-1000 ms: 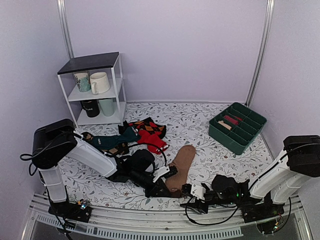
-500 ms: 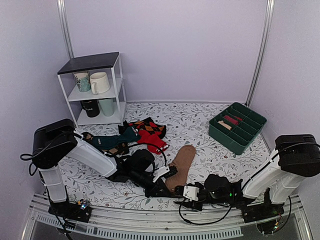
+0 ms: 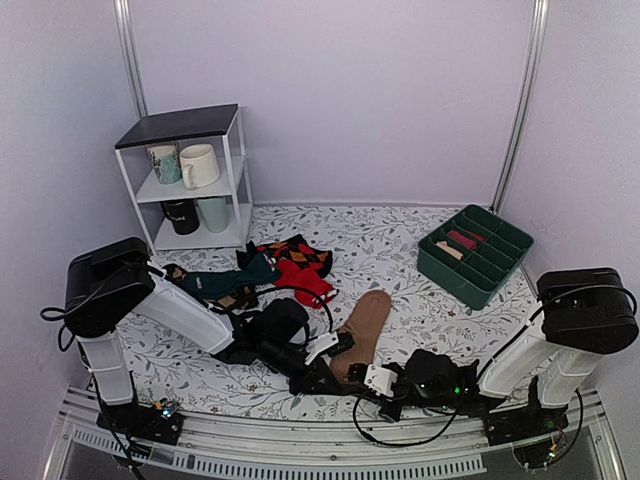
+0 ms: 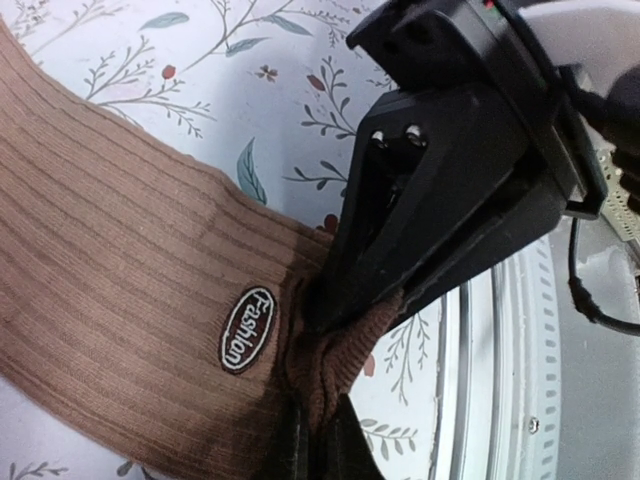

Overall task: Roll the socks
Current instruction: Roll a pair of socks at the center of the board.

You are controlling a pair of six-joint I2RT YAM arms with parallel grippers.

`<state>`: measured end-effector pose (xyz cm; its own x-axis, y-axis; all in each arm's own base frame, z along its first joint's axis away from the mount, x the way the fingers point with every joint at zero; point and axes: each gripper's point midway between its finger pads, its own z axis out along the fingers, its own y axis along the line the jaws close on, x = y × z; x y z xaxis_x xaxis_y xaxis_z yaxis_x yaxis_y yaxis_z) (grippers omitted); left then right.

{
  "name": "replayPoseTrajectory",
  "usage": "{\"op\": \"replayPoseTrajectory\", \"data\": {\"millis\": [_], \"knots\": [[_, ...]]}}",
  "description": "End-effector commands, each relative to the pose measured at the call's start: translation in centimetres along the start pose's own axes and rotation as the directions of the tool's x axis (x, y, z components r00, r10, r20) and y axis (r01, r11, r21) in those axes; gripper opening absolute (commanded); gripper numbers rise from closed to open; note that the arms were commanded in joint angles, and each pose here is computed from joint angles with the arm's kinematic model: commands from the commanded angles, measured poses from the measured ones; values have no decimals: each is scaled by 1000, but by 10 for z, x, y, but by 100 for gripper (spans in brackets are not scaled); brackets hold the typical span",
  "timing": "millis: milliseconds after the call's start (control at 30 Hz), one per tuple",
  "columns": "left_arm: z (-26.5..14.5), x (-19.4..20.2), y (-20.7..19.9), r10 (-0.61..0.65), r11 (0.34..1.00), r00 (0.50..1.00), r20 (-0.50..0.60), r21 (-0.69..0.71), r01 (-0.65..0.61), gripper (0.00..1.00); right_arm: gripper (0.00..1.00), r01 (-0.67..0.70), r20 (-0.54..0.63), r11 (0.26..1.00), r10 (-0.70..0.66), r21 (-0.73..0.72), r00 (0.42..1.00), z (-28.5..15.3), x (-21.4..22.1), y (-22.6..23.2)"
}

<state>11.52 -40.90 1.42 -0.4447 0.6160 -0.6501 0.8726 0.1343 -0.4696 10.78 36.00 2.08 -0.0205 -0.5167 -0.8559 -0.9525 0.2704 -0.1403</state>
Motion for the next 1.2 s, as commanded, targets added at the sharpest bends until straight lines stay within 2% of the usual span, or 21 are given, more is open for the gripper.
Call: {"op": "replayPoseTrajectory", "data": {"millis": [0,33,100,133,167,200,300,367,433,500,567,733,867,1033,1167], "knots": [[-2,31,22,-43,993,995,-88,-111,33,7,0,-128,-118,992,126,-5,985,-5,40,0],[-4,21,23,-17,991,998,-61,-134,8,12,0,-177,-126,984,174,-10,977,-7,43,1],[-10,-1,25,60,979,998,-9,-194,-60,28,0,-247,-145,969,240,-29,960,-9,51,3],[-17,-18,27,116,962,993,31,-252,-104,33,0,-290,-160,956,280,-37,947,-11,56,5],[-22,-31,25,172,943,983,62,-299,-146,41,0,-322,-175,946,310,-45,935,-12,61,7],[-30,-45,23,231,919,968,97,-348,-184,43,0,-348,-185,936,333,-53,925,-13,64,8],[-56,-75,14,377,850,907,188,-458,-258,44,0,-440,-225,895,414,-78,882,-16,72,14],[-69,-78,7,453,817,867,209,-486,-310,44,0,-498,-253,861,462,-102,850,-18,74,19],[-74,-69,-4,553,773,811,189,-480,-415,42,0,-548,-292,829,500,-110,815,-19,78,22],[-74,-53,-18,633,727,757,163,-459,-510,35,0,-604,-323,790,548,-103,771,-21,82,23],[-75,-42,-31,682,693,715,154,-447,-565,34,0,-656,-353,749,591,-93,725,-23,86,22],[-66,-17,-46,686,707,714,135,-353,-612,37,0,-771,-445,633,674,-62,589,-28,95,27],[-55,-9,-43,726,663,684,72,-340,-668,41,0,-822,-523,567,686,-51,506,-30,98,36],[-37,-9,-42,776,609,631,25,-294,-737,41,0,-850,-570,526,689,-33,449,-29,101,37],[-17,3,-32,783,596,620,-40,-237,-768,40,0,-859,-575,512,697,-19,428,-31,104,35]]}}
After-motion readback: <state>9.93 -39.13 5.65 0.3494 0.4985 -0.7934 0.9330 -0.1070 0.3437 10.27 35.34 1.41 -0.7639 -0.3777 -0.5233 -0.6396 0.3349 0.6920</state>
